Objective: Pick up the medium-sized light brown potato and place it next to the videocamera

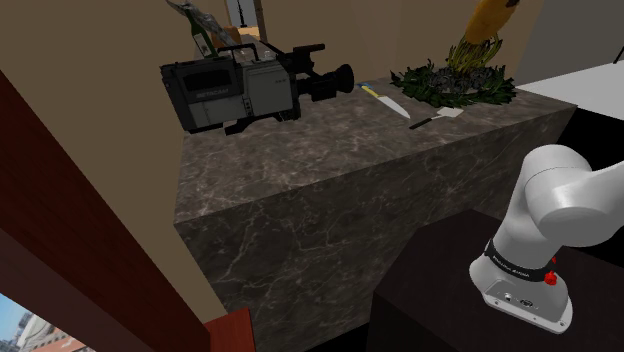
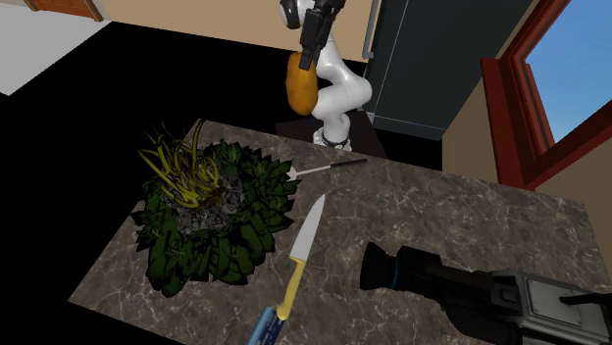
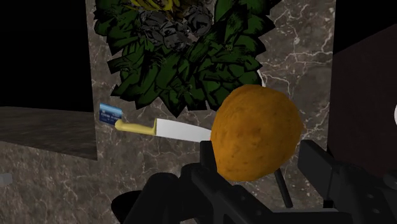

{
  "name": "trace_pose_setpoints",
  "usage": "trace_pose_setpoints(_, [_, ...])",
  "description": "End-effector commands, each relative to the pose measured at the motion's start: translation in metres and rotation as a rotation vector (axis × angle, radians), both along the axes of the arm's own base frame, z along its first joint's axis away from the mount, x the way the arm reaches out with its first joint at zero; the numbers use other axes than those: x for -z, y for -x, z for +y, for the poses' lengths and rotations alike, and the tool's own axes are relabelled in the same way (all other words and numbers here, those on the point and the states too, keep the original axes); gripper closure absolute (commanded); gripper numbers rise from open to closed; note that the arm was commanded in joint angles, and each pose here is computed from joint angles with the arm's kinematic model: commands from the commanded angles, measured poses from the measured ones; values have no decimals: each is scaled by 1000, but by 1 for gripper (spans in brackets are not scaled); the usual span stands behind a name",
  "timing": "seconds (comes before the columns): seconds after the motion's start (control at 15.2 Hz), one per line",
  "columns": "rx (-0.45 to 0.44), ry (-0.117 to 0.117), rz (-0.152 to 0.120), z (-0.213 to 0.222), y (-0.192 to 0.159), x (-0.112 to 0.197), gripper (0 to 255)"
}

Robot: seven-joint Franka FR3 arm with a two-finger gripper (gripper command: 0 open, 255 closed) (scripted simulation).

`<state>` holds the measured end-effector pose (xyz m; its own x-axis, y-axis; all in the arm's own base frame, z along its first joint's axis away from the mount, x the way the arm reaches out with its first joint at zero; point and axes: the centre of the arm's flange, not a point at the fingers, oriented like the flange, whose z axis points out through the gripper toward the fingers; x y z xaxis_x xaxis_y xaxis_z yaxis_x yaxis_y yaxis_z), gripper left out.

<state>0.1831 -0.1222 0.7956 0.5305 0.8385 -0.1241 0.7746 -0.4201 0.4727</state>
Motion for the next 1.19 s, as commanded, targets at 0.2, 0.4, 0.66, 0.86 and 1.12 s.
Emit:
trace_pose_setpoints(0.2, [0,0,0,-1,0,-27,255])
trace_pose_setpoints(0.4, [0,0,0,10,-24,-31,255])
trace_pose_setpoints(0.66, [0,0,0,32,-73,-32,255])
trace_pose_setpoints(0.86, [0,0,0,48,-109,-32,255])
trace_pose_setpoints(1.12, [0,0,0,69,-157,-32,255])
